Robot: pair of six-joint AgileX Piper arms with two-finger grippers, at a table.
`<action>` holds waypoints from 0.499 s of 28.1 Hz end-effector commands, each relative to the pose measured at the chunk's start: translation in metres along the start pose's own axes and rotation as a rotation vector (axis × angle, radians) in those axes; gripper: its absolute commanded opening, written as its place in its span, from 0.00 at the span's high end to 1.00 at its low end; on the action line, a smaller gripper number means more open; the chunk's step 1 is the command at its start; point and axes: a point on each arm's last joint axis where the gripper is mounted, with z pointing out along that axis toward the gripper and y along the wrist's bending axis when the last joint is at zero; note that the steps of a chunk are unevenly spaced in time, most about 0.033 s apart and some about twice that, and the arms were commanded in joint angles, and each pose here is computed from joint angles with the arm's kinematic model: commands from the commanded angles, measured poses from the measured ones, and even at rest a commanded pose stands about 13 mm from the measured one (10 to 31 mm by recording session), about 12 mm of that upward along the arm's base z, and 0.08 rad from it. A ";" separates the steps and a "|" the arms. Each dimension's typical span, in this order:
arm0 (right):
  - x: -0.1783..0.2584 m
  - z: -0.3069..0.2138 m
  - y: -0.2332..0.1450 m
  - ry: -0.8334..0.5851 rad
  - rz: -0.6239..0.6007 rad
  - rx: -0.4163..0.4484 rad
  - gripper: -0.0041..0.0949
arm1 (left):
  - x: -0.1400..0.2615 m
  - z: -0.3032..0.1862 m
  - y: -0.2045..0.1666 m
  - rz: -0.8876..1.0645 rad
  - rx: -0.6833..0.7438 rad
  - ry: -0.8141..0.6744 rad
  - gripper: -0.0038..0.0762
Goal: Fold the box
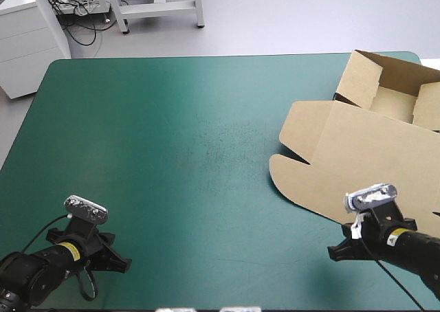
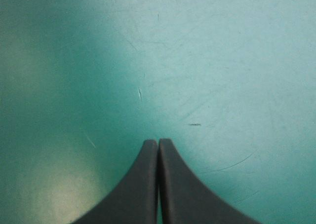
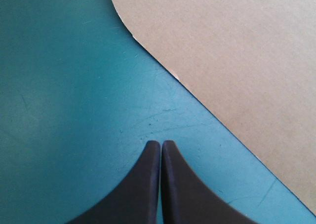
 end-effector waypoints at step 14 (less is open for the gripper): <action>0.032 -0.014 0.007 -0.165 -0.058 0.021 0.97 | -0.004 -0.004 -0.002 -0.021 0.026 -0.030 0.99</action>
